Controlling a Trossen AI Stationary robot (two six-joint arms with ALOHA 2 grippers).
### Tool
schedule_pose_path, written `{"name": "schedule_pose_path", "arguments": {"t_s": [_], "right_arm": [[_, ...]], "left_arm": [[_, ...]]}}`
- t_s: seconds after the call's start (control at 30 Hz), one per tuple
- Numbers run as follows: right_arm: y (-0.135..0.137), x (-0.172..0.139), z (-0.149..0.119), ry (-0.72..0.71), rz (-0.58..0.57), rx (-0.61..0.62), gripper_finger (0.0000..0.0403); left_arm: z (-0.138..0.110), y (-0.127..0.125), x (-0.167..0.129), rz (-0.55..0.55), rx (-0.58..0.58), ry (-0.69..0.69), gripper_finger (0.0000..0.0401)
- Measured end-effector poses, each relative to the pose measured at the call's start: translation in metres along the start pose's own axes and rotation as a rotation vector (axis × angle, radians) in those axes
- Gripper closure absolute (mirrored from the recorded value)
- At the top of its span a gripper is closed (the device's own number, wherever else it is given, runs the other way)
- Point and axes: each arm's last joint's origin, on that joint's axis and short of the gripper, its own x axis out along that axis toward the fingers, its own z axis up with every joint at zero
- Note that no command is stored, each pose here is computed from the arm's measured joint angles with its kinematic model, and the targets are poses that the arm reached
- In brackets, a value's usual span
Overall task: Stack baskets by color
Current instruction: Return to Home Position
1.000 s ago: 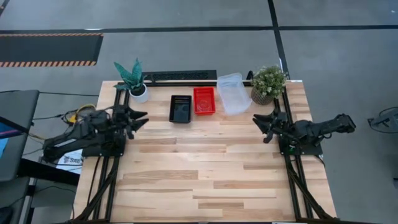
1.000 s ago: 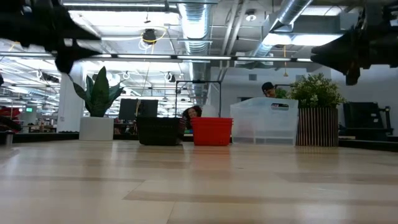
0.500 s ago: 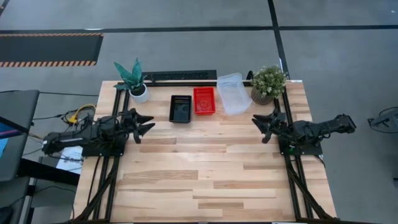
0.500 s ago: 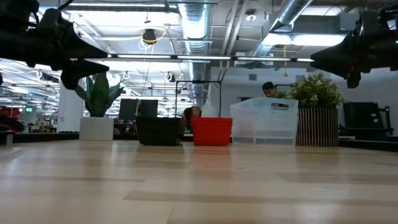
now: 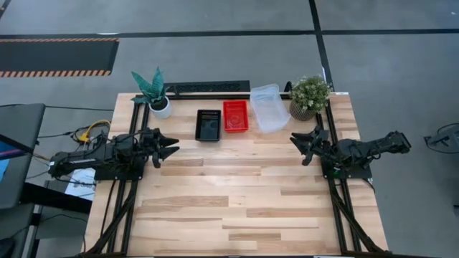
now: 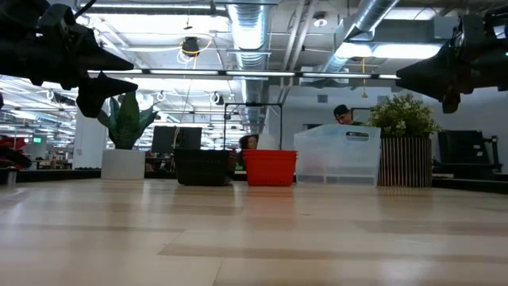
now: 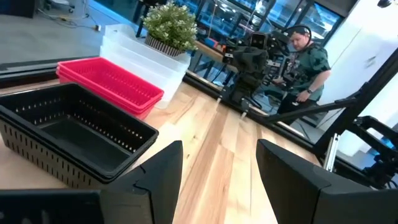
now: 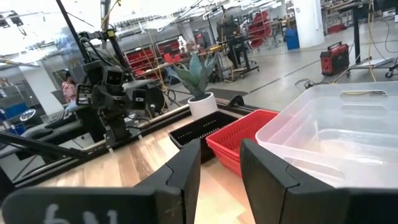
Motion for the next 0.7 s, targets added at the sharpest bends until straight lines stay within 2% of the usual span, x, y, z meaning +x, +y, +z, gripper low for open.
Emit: {"name": "schedule_pose_path", "arguments": {"t_s": [0.7], "right_arm": [[-0.0001, 0.0000, -0.0004, 0.003, 0.000, -0.001, 0.0266]], "left_arm": [[-0.0002, 0.0001, 0.0000, 0.001, 0.002, 0.002, 0.0209]]}}
